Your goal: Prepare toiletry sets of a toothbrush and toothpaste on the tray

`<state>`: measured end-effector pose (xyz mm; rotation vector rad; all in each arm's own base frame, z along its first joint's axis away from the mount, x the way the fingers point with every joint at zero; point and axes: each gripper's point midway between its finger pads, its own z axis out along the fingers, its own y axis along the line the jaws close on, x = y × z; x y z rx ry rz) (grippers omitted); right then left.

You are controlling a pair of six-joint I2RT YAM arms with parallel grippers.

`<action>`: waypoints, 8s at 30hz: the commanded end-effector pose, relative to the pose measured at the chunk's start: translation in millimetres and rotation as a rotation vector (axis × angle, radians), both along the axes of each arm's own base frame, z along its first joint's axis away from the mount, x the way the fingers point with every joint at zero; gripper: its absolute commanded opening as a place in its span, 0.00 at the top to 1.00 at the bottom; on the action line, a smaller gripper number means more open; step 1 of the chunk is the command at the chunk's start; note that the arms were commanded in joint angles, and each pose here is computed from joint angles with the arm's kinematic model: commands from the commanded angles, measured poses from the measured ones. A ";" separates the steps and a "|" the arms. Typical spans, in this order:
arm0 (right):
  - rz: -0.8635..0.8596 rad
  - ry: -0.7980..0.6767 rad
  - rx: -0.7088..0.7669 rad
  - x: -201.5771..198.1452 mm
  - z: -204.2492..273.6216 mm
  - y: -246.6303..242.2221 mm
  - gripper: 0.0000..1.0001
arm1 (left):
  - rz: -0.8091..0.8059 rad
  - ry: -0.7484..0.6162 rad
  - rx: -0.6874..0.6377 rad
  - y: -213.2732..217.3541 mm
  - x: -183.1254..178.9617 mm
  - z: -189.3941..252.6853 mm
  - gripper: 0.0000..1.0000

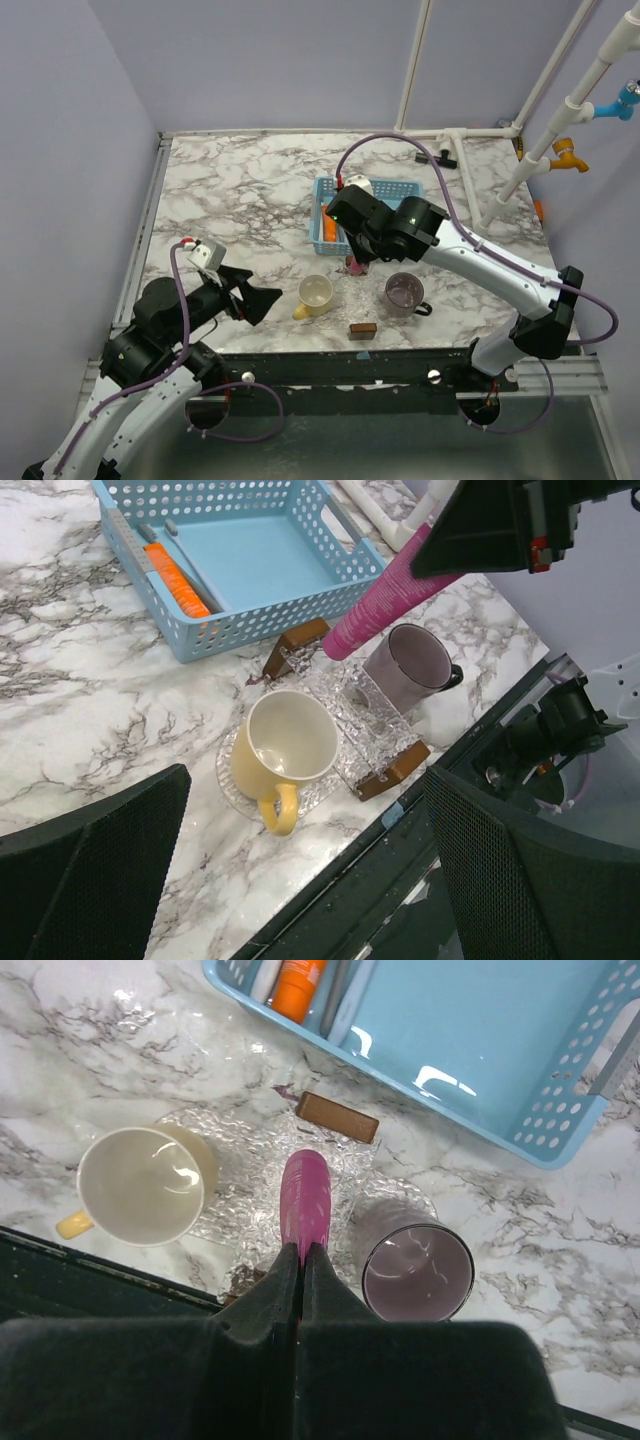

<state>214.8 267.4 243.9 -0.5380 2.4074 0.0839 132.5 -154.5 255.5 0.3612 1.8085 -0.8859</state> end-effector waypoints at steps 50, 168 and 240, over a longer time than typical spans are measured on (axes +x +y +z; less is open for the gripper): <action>-0.043 0.139 -0.019 22.0 -93.0 -3.1 0.93 | 0.018 -0.021 0.023 -0.3 9.2 -1.6 0.01; -0.341 -0.032 0.077 227.5 -114.9 -16.2 1.00 | 0.069 0.001 0.051 5.4 16.6 -6.9 0.01; 0.617 -0.193 1.487 -90.7 215.4 137.4 0.99 | -0.568 0.051 -0.550 -65.0 -69.8 146.1 0.56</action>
